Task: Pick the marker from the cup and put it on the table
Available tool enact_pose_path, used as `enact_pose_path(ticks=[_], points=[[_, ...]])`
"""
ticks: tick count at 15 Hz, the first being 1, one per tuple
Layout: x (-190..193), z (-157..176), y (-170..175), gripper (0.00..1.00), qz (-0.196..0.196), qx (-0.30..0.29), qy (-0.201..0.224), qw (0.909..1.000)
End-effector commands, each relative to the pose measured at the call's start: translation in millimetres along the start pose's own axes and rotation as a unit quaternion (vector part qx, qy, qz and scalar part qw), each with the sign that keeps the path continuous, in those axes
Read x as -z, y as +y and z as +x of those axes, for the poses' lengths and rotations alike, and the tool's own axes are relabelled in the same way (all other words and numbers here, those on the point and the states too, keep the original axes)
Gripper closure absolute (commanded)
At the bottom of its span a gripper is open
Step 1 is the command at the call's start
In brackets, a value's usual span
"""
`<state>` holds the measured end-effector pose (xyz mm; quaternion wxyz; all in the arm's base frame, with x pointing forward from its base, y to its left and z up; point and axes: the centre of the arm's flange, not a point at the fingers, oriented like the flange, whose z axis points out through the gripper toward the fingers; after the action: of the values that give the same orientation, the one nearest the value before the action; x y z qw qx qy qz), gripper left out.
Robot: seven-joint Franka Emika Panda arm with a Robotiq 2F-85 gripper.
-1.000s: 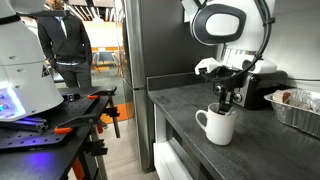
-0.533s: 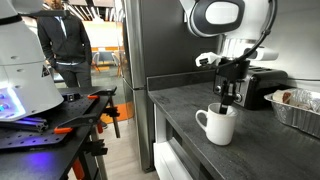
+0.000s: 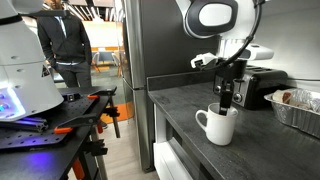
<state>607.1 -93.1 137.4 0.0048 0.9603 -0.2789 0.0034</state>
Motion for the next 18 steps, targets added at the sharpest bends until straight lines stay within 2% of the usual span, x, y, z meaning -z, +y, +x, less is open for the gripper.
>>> enact_pose_path(ticks=[1, 2, 3, 4, 7, 8, 9, 12, 13, 18], points=[[-1, -7, -1, 0.17, 0.017, -0.034, 0.024, 0.9990], [-2, -7, -2, 0.19, 0.019, -0.049, 0.025, 0.9983], [-6, -7, -2, 0.16, 0.018, -0.062, 0.026, 0.9976], [-7, -7, -2, 0.23, 0.021, -0.069, 0.028, 0.9970], [-8, -7, -3, 0.36, 0.016, -0.082, 0.033, 0.9959], [-8, -8, -4, 0.47, 0.015, -0.086, 0.032, 0.9956], [-9, -8, -4, 0.42, 0.014, -0.088, 0.031, 0.9955], [-11, -9, -5, 0.45, 0.011, -0.091, 0.031, 0.9953], [-12, -8, -4, 0.49, 0.009, -0.096, 0.032, 0.9949], [-17, -3, 0, 0.48, 0.009, -0.109, 0.034, 0.9934]])
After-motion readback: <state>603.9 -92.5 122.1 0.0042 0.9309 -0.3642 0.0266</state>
